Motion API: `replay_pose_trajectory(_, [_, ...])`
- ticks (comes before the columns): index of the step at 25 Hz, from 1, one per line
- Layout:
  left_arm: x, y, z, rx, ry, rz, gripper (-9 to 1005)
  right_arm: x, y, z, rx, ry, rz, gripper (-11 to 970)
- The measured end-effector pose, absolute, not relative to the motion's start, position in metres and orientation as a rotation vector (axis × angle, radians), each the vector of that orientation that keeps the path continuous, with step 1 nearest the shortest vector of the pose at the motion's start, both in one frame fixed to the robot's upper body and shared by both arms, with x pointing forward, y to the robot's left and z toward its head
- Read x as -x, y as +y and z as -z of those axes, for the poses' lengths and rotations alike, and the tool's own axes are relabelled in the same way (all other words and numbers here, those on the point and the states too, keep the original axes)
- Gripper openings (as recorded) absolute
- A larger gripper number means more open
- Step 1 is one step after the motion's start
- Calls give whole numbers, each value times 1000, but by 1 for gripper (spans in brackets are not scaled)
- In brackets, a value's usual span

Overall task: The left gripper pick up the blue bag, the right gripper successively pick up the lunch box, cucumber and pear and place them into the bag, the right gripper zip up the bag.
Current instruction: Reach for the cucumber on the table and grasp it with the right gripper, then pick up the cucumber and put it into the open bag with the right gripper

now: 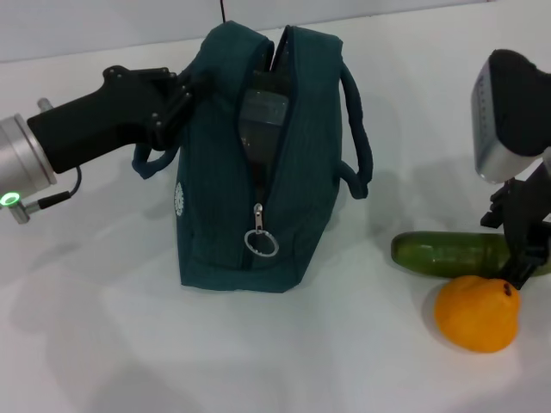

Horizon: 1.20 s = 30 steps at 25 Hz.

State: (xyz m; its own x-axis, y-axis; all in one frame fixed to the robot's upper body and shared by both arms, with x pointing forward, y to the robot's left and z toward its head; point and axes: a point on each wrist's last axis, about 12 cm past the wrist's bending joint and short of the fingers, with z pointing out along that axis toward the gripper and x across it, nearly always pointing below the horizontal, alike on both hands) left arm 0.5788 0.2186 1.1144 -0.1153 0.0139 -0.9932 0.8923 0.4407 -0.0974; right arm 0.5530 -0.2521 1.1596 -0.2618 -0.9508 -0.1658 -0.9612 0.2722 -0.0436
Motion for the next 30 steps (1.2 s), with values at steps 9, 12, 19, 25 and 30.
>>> replay_pose_trajectory(9, [-578, 220, -1114, -826, 1497, 920, 47, -556, -248, -1152, 1816, 2377, -77, 859])
replay_pose_trajectory(12, [-578, 220, -1114, -826, 1497, 920, 47, -556, -247, -1151, 1814, 2377, -78, 859])
replay_pose_trajectory(19, [-579, 220, -1115, -826, 1497, 919, 47, -556, -247, -1146, 1817, 2389, -85, 857])
replay_pose_trajectory(25, [-579, 220, -1115, -826, 1496, 920, 46, -556, -248, -1147, 1802, 2395, -85, 690])
replay_pose_trajectory(30, [-579, 221, -1115, -824, 1496, 919, 46, -558, -251, -1152, 1772, 2382, -69, 605])
